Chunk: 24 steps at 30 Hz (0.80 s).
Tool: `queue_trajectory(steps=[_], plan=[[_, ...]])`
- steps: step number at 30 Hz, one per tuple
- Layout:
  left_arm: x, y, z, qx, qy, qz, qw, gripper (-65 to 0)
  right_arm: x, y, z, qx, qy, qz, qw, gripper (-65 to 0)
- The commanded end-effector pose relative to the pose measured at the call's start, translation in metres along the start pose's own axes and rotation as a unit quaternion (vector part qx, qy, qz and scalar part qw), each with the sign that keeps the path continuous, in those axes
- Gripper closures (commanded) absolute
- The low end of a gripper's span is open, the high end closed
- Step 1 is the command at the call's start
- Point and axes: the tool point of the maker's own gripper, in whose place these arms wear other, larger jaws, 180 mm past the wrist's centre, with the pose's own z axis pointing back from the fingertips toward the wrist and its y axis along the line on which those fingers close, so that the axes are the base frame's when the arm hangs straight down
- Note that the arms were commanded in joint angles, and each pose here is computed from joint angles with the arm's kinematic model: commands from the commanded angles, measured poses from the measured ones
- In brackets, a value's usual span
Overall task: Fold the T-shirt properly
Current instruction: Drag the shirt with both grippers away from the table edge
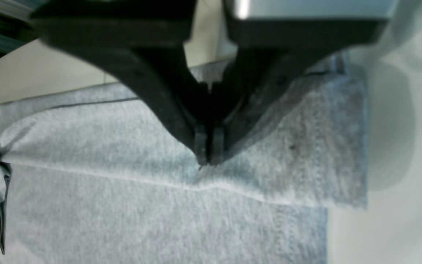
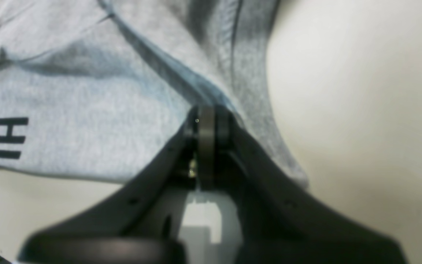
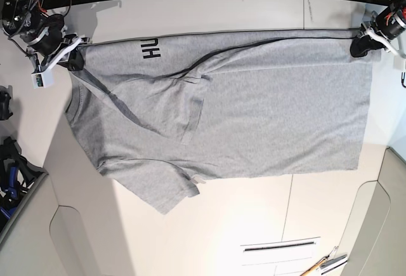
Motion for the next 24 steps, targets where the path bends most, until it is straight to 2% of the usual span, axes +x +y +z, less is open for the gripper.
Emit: queue_trajectory(steps=[1,6,10,16,24], plan=[[-0.013,0.007,0.004,0.016,0.040,-0.009,0.999,0.0,-0.007,-0.006,0.003,-0.010,0.020,0.006,0.9997,0.0],[-0.029,0.011,0.009,0.021,0.058,-0.004,0.998,0.0,-0.016,-0.004,0.006,-0.001,0.046,-0.006,0.9989,0.0],[-0.043,0.015,0.015,0.026,0.074,0.000,0.997,0.0,-0.014,-0.005,0.011,0.008,0.045,-0.025,0.9986,0.0],[-0.045,0.015,0.015,0.027,0.076,0.001,0.997,0.0,-0.015,-0.023,0.024,-0.016,0.052,-0.033,0.9980,0.0],[-0.046,0.015,0.016,0.027,0.080,0.001,0.996,0.0,-0.020,-0.040,0.054,-0.040,0.037,-0.057,0.9969,0.0]])
